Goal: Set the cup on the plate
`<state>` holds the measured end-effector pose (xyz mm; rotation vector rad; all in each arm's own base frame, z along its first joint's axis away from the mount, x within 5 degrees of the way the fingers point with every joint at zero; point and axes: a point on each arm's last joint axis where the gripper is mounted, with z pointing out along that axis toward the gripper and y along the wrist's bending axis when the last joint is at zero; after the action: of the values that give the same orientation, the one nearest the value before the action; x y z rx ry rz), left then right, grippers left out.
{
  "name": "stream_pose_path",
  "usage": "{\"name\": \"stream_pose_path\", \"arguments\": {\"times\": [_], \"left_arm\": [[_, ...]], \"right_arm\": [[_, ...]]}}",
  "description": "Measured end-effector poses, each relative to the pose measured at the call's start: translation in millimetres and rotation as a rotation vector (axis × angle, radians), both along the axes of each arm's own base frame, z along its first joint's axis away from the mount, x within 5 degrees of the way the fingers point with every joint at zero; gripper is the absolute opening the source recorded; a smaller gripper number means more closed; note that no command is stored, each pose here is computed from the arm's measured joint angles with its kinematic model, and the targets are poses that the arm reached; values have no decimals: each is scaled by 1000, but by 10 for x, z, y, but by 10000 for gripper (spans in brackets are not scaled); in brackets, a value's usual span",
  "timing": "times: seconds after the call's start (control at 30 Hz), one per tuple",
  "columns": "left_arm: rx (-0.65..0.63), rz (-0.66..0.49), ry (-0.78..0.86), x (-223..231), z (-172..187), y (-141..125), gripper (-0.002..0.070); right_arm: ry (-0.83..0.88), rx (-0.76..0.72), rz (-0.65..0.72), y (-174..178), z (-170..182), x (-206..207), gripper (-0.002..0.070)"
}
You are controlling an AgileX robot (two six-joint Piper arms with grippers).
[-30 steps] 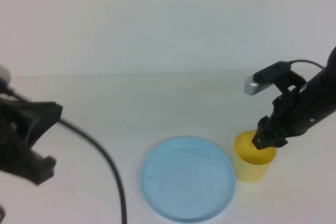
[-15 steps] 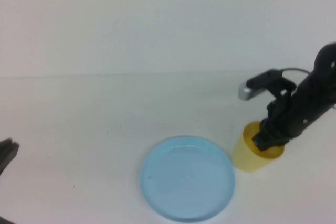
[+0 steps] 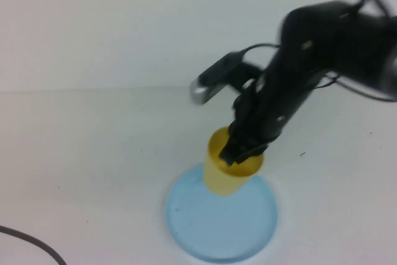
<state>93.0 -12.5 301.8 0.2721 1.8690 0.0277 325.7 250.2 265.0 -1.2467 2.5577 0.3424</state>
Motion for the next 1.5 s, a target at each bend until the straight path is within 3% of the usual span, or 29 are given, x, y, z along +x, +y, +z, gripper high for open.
{"name": "stream_pose_path", "arguments": {"times": [0.17, 0.37, 0.63, 0.73, 0.87, 0.97, 1.17, 1.27, 1.5], "left_arm": [[-5, 1, 0, 0, 1, 0, 1], [0, 2, 2, 0, -2, 1, 1], [-16, -3, 7, 10, -71, -10, 1], [-26, -7, 0, 13, -69, -17, 1], [-32, -8, -3, 14, -67, -19, 1], [-46, -11, -4, 14, -63, -25, 1], [-65, -17, -32, -13, -36, -28, 1], [-81, -16, -57, -61, -11, -17, 1], [-100, -14, -94, -139, 22, 3, 1]], "right_arm": [[31, -140, 13, 278, -425, 70, 38], [87, -224, 16, 349, -857, 168, 38], [112, -238, -23, 353, -916, 178, 54], [131, -233, -33, 364, -895, 172, 134], [156, -229, -67, 379, -803, 173, 336], [163, -226, -93, 384, -669, 177, 450], [74, -134, -126, 288, -15, 59, 487], [-3, -67, -132, 169, 444, -81, 470], [-221, 101, -143, -285, 1530, -603, 330]]}}
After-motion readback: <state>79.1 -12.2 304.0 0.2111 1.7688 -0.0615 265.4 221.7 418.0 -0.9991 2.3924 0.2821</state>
